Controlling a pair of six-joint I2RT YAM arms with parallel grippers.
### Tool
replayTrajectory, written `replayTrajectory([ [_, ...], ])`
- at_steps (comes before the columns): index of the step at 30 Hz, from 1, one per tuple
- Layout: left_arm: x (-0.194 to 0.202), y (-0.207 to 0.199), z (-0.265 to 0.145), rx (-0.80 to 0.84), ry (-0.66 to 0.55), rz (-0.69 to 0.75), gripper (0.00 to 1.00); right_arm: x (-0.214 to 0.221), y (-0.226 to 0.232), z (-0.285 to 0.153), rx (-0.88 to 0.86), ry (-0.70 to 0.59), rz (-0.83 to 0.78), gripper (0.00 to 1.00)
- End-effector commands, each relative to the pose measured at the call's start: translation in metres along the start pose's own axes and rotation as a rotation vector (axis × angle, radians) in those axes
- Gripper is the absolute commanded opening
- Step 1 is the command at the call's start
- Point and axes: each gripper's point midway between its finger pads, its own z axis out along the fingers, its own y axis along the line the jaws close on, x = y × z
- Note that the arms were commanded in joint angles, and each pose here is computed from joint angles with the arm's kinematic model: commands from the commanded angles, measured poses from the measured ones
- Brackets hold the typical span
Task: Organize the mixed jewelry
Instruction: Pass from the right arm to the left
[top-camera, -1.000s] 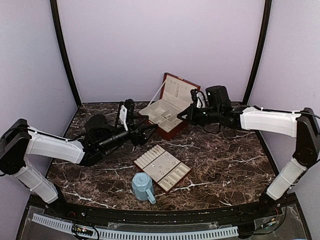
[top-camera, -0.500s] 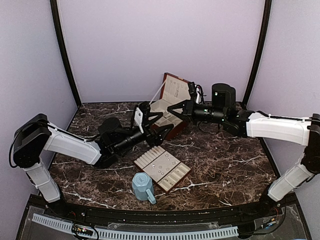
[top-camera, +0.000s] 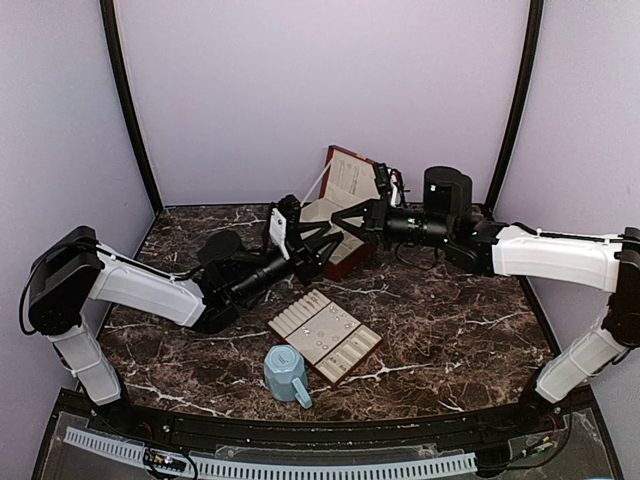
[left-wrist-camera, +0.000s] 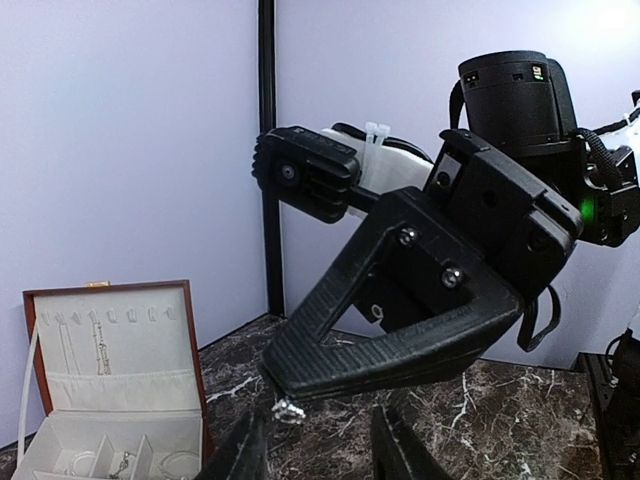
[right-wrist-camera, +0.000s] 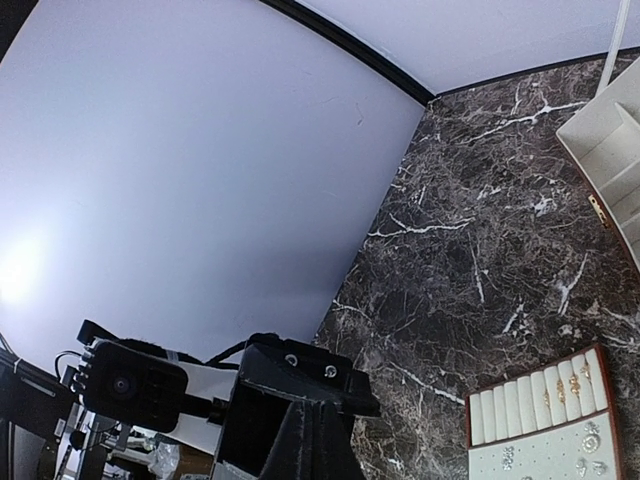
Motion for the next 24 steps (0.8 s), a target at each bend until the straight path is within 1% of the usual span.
replayTrajectory([
  [1,-0.019,0.003,0.005,-0.023,-0.052,0.001,0.37,-0.003,0.022,-0.003,-0.068,-0.012,-0.027,0.00],
  [4,-0.020,0.004,0.005,-0.025,-0.054,-0.027,0.33,-0.002,0.021,-0.002,-0.068,-0.007,-0.026,0.00],
  [11,-0.021,0.005,0.004,-0.034,-0.055,-0.032,0.24,0.001,0.017,-0.001,-0.063,0.002,-0.019,0.00],
  [24,-0.023,0.006,0.003,-0.036,-0.059,-0.030,0.16,0.006,0.007,0.002,-0.037,0.016,-0.005,0.00],
])
